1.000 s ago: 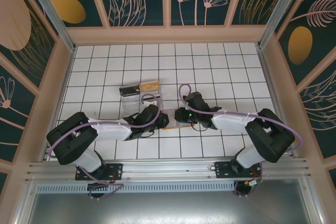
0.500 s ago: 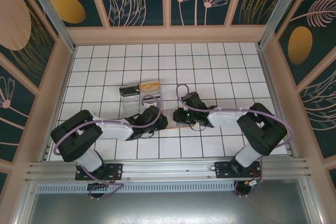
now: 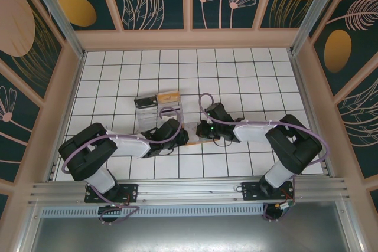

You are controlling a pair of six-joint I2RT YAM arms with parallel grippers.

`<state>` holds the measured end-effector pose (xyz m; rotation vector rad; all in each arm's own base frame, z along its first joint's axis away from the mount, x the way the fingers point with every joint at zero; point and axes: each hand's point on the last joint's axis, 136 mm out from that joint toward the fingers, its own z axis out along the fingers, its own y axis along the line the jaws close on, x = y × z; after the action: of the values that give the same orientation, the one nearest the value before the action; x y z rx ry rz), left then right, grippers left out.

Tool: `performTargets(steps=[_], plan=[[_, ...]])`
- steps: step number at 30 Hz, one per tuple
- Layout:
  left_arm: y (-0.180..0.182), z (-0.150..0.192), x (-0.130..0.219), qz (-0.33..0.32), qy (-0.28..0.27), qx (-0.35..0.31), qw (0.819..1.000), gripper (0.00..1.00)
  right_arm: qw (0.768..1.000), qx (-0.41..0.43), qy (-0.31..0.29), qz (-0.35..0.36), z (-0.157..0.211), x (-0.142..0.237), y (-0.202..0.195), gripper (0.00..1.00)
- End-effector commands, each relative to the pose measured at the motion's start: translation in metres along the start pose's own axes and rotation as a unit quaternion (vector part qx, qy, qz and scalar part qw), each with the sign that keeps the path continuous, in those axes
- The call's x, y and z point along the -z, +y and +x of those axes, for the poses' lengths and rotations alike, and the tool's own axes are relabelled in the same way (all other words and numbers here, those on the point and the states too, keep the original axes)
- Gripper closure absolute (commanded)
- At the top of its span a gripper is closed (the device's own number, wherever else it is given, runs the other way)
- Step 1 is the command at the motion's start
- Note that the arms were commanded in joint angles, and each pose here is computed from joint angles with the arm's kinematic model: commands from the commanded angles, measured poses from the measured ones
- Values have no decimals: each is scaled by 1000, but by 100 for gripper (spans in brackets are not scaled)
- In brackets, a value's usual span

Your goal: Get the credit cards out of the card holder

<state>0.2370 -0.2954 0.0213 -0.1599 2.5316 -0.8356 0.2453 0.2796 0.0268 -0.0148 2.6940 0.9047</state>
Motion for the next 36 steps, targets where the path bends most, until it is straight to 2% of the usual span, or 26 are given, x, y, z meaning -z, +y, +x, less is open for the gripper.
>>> performTargets(steps=[1,10,22,30,36], plan=[[11,7,-3,-18,14,4,1000,87,1000,-8,2,2,1,1,-3,95],[17,9,-4,-37,20,4,999,90,1000,-24,-5,12,0,9,-20,99],[18,8,-3,-41,19,2,999,91,999,-31,-13,24,0,21,-37,99],[5,1,0,-25,14,-3,1000,90,1000,-18,-4,-6,-1,16,-20,96],[-6,-9,9,-15,-1,-11,1000,85,1000,-1,7,-12,0,6,-9,95]])
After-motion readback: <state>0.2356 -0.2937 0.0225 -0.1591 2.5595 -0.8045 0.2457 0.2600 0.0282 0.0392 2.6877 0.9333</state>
